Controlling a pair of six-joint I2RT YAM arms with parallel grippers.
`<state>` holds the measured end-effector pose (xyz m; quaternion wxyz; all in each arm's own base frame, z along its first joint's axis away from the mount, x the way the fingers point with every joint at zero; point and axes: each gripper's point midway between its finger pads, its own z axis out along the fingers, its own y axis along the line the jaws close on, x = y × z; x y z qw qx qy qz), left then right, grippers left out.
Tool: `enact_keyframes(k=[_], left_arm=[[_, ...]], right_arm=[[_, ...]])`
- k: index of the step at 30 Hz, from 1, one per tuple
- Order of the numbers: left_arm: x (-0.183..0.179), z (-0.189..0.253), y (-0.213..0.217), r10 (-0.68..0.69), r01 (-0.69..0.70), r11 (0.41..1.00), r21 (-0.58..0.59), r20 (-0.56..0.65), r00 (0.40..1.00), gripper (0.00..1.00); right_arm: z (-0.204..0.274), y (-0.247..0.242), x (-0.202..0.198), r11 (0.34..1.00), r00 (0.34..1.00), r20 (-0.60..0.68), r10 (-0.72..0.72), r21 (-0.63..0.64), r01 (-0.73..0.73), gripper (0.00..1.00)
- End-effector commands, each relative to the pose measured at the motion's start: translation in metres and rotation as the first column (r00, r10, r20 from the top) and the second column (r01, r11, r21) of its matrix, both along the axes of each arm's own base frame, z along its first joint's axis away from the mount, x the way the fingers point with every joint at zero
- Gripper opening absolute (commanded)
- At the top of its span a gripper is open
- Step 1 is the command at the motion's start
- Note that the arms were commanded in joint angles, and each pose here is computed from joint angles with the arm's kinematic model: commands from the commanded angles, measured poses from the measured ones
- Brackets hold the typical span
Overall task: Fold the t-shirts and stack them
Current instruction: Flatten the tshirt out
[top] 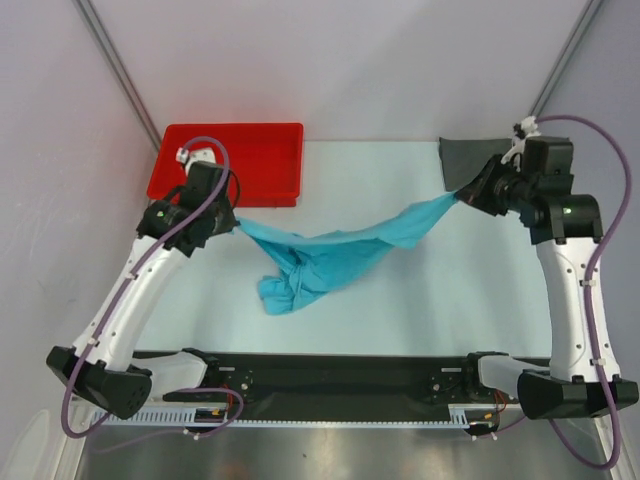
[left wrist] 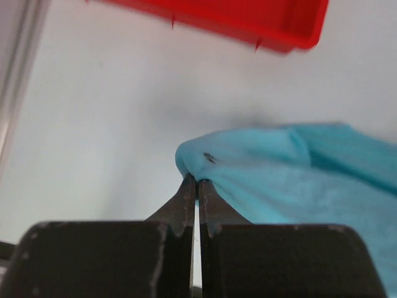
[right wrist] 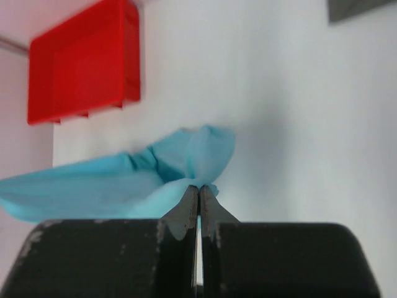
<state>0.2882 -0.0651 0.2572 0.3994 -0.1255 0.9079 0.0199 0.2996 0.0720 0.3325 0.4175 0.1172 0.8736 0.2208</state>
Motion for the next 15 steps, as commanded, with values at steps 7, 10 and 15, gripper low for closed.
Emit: enact_keyframes(k=[7, 10, 15], left_arm=[[0.031, 0.136, 0.014, 0.017, -0.031, 0.999, 0.036, 0.343, 0.939, 0.01], [0.043, 0.16, 0.011, -0.01, -0.011, 0.999, 0.05, 0.407, 0.913, 0.0], [0.063, 0.202, 0.005, -0.037, 0.002, 0.997, 0.071, 0.493, 0.869, 0.0]], right_arm=[[0.107, -0.035, 0.044, 0.986, 0.966, 0.198, -0.168, 0.042, 0.163, 0.0], [0.122, -0.041, 0.062, 0.979, 0.956, 0.22, -0.195, 0.101, 0.177, 0.0], [0.148, -0.052, 0.082, 0.97, 0.937, 0.27, -0.221, 0.159, 0.183, 0.0]])
